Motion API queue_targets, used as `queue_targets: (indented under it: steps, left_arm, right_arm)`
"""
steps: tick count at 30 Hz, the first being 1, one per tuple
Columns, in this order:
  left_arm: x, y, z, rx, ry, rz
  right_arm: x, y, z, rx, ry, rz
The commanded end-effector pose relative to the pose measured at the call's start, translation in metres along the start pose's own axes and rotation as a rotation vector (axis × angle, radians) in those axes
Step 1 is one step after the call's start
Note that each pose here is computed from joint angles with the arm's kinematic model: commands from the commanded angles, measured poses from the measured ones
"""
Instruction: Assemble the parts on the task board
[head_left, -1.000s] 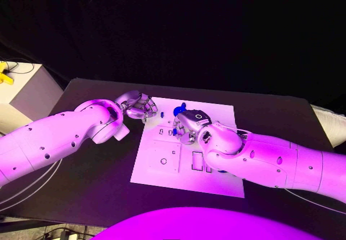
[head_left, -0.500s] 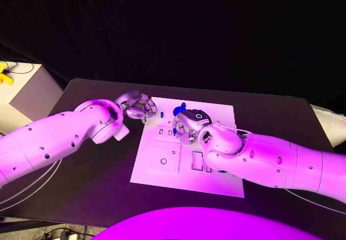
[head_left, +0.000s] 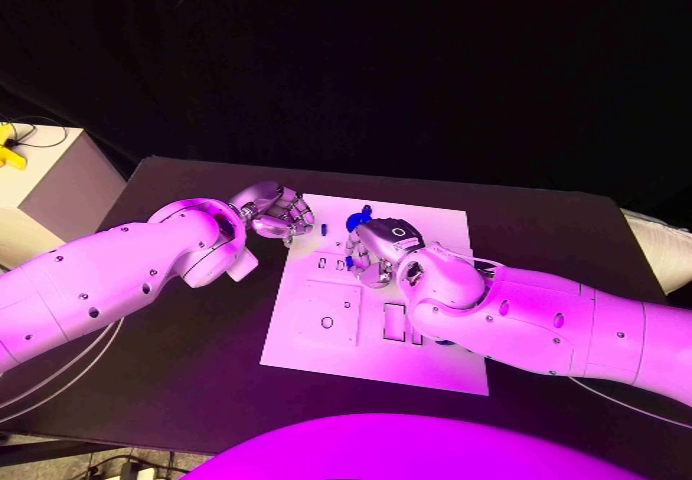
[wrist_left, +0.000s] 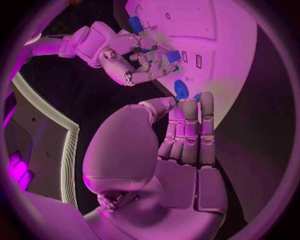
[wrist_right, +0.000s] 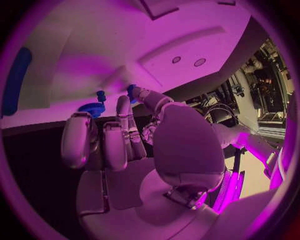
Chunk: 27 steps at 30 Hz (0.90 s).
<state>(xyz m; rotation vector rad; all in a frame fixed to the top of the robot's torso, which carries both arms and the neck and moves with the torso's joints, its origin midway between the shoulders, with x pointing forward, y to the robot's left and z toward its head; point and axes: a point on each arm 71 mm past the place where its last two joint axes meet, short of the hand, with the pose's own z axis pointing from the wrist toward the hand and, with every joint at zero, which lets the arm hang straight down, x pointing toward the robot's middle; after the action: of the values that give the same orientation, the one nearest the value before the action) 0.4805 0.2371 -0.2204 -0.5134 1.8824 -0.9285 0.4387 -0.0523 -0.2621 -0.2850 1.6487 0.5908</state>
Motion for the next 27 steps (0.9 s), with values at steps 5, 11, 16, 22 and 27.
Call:
queue_targets:
  steps: [5,11,16,22,27]
  left_arm:
    - [0.0014,-0.001,0.0001,0.004,0.015,-0.004]
    - [0.0013,-0.0009,0.0001,0.003,0.015,-0.004]
    - [0.0013,-0.0009,0.0002,0.003,0.015,-0.004]
    - [0.0012,-0.0007,0.0002,0.002,0.015,-0.004]
    - [0.0013,-0.0007,0.0002,0.002,0.015,-0.004]
  right_arm:
    - [0.0005,0.0013,-0.0008,-0.02,0.001,0.015]
    - [0.0004,0.0001,-0.002,-0.019,-0.001,0.026]
    - [0.0004,-0.0012,-0.002,-0.015,-0.003,0.03]
    - [0.0011,-0.0021,-0.0019,-0.011,0.006,0.028]
    - [0.0019,-0.0027,-0.002,-0.01,0.017,0.026]
